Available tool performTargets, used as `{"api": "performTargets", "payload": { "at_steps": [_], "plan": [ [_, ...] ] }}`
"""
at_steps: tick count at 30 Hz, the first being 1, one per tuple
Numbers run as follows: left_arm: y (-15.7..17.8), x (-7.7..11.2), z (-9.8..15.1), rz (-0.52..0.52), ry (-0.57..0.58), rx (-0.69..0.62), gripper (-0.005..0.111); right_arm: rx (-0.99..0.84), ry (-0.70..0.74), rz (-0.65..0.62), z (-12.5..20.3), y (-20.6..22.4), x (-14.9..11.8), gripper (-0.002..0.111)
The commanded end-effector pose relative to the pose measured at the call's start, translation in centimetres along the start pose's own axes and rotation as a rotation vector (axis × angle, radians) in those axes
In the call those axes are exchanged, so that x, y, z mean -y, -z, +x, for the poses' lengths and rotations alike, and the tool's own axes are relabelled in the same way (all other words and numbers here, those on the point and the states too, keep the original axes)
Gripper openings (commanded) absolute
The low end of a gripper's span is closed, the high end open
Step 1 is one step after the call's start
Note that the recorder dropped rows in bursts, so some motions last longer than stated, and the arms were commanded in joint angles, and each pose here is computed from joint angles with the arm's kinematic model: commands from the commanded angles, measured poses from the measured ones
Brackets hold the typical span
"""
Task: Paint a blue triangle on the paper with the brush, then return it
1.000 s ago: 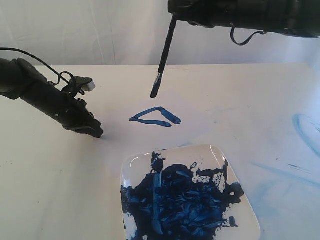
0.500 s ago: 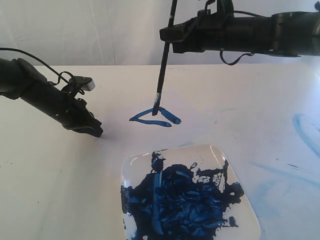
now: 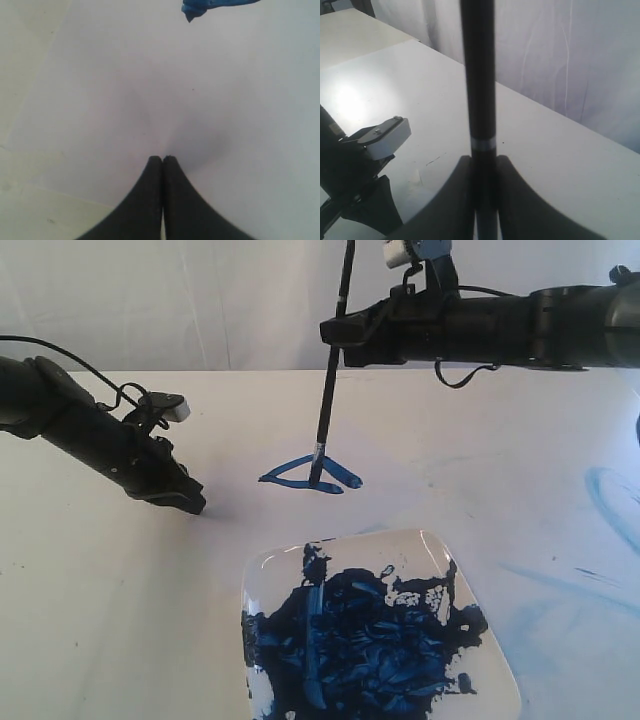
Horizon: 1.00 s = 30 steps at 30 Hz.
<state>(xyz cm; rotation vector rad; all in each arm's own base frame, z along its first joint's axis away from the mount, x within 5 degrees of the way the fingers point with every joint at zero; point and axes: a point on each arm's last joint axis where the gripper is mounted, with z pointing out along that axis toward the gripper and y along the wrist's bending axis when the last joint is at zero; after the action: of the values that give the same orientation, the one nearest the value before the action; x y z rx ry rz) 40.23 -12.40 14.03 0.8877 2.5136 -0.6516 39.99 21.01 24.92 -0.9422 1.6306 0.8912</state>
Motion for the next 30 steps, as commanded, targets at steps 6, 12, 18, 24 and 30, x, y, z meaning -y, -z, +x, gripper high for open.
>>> {"api": "performTargets", "payload": {
  "at_steps": [6,12,18,24,30],
  "plan": [
    [-0.03,0.27,-0.10,0.022,0.015,0.004,0.000,-0.007,-0.017,0.057,0.03,0.27,0.70,0.000],
    [-0.03,0.27,-0.10,0.022,0.015,0.004,0.000,-0.016,-0.050,0.077,0.13,0.28,0.88,0.000],
    [-0.03,0.27,-0.10,0.022,0.015,0.004,0.000,-0.025,-0.081,0.082,0.22,0.29,0.92,0.000],
    [-0.03,0.27,-0.10,0.022,0.015,0.004,0.000,-0.055,-0.105,0.099,0.51,0.31,1.06,0.000],
    [-0.03,0.27,-0.10,0.022,0.015,0.004,0.000,-0.082,-0.105,0.101,0.76,0.33,1.06,0.000]
  ]
}}
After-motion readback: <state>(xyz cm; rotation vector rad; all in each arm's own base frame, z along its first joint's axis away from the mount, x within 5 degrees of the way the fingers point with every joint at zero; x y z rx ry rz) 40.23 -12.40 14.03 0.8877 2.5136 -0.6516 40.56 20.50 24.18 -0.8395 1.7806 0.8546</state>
